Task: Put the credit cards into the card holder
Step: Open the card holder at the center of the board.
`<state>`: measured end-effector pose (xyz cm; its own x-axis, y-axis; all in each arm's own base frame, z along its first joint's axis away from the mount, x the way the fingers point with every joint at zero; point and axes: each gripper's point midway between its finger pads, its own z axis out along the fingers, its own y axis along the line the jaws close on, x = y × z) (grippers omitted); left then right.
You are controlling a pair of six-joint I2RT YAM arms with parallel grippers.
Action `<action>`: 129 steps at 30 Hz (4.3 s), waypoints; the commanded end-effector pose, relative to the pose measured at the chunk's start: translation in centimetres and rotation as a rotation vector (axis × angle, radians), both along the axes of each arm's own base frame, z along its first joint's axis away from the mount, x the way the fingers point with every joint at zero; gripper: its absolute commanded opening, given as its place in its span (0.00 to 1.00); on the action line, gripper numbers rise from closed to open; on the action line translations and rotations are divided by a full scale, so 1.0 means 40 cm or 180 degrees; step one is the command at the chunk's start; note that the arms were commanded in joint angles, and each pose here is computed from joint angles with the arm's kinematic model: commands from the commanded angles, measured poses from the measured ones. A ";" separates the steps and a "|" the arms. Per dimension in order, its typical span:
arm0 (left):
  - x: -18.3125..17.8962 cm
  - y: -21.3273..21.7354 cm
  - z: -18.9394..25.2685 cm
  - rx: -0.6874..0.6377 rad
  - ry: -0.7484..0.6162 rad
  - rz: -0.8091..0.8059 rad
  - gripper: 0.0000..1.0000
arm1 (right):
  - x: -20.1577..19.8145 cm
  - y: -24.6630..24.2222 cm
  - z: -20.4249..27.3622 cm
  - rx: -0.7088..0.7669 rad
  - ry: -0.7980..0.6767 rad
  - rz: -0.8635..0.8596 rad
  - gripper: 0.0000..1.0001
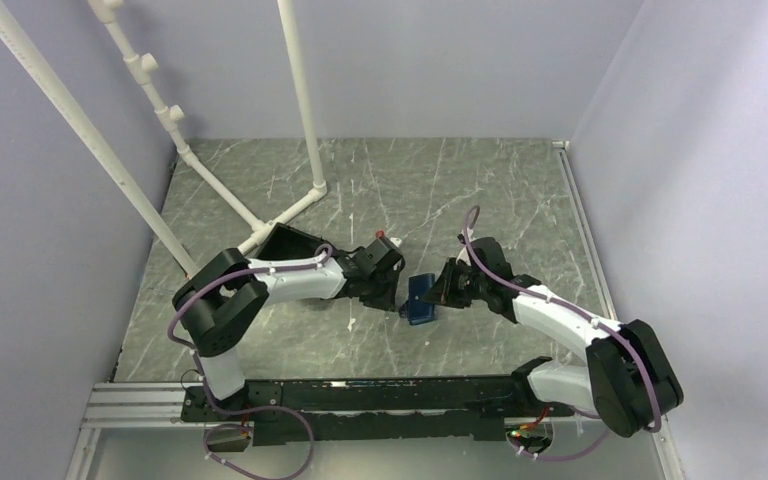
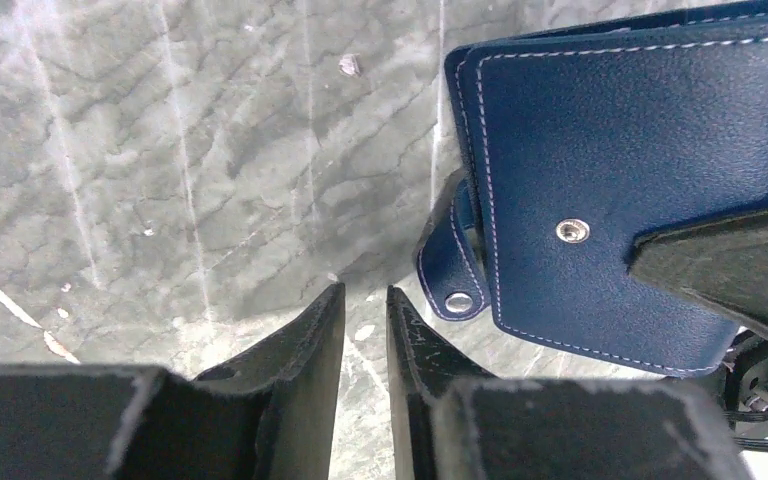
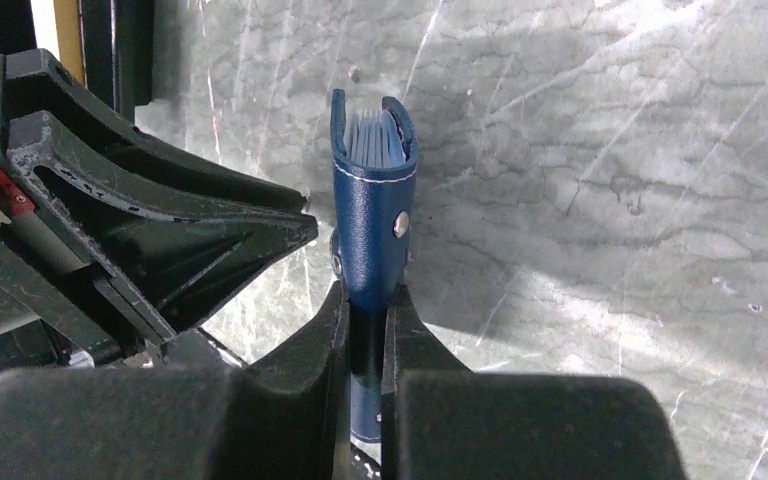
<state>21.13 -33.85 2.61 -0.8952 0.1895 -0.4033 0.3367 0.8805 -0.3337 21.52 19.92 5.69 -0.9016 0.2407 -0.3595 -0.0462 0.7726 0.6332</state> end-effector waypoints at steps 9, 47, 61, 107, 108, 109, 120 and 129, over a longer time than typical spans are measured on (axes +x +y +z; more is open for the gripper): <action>-0.014 -0.068 0.136 -0.0782 -0.0222 -0.0296 0.55 | 0.061 0.015 0.050 0.0039 -0.0348 0.0136 0.00; 0.066 -0.073 0.157 -0.0970 -0.0016 -0.0410 0.00 | 0.072 -0.008 0.092 -0.0796 -0.0502 0.0297 0.71; 0.043 -0.133 0.245 -0.1630 0.0220 -0.0551 0.00 | 0.103 -0.052 0.047 -0.1261 -0.0365 -0.0263 0.79; 0.063 -0.077 0.235 -0.1488 0.0143 -0.0323 0.00 | 0.054 -0.086 0.017 -0.1225 -0.0255 -0.0415 0.34; 0.065 -0.074 0.234 -0.1476 0.0134 -0.0319 0.00 | 0.054 -0.084 0.018 -0.1217 -0.0257 -0.0412 0.32; 0.064 -0.072 0.232 -0.1464 0.0132 -0.0318 0.00 | 0.054 -0.083 0.017 -0.1206 -0.0256 -0.0405 0.32; 0.062 -0.060 0.227 -0.1437 0.0147 -0.0306 0.00 | 0.054 -0.079 0.006 -0.1190 -0.0238 -0.0341 0.52; 0.064 -0.048 0.188 -0.1181 0.0186 -0.0381 0.00 | 0.056 -0.071 0.002 -0.0874 -0.0179 -0.0334 0.35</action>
